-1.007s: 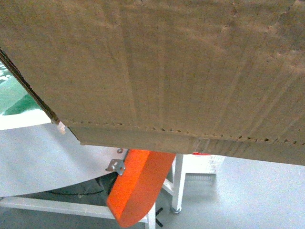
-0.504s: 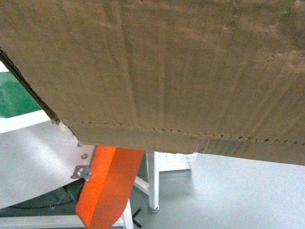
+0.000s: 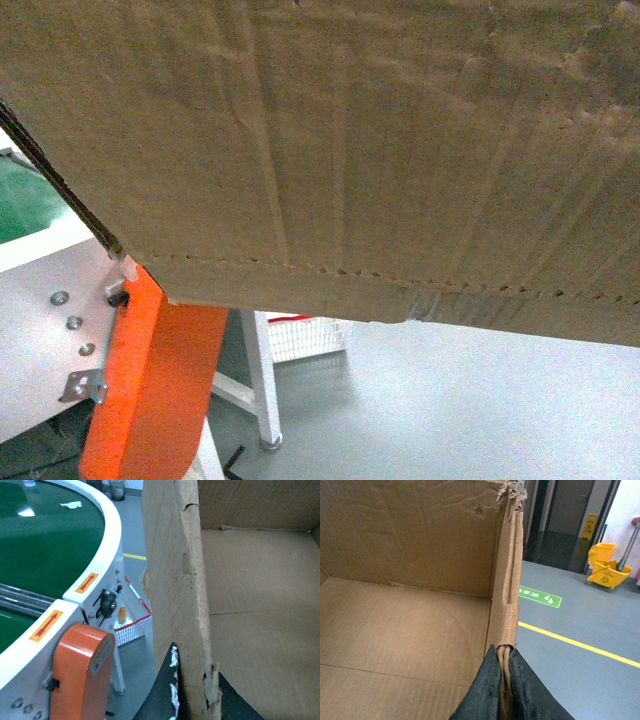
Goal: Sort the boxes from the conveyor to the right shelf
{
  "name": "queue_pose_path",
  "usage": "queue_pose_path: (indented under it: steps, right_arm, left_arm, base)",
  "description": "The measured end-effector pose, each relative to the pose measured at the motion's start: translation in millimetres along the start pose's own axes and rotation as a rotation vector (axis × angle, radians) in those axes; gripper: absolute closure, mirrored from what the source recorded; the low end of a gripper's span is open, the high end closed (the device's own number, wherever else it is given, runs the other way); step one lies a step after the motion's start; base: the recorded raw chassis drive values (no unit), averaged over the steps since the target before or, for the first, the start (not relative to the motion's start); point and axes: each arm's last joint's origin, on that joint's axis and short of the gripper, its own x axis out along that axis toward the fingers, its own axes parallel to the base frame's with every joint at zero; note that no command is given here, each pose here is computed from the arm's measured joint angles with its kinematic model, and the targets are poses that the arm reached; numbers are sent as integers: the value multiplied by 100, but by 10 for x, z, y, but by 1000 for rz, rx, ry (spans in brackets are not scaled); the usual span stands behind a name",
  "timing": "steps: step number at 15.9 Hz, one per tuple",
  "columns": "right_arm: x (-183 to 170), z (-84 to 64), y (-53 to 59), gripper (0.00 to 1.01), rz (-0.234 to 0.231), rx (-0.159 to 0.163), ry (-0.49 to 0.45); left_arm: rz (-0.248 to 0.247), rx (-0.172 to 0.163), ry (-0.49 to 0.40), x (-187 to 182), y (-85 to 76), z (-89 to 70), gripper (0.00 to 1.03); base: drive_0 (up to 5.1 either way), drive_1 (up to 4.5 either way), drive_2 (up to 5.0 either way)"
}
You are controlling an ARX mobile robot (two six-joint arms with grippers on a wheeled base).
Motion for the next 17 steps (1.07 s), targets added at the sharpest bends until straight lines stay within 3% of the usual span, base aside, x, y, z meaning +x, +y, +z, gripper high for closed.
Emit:
queue_pose_path:
  steps: [17]
  right_arm:
    - [0, 1, 0, 99, 0, 0, -1]
  left_arm:
    - [0, 0, 0, 0, 0, 0, 99]
  base:
    - [-156, -156, -156]
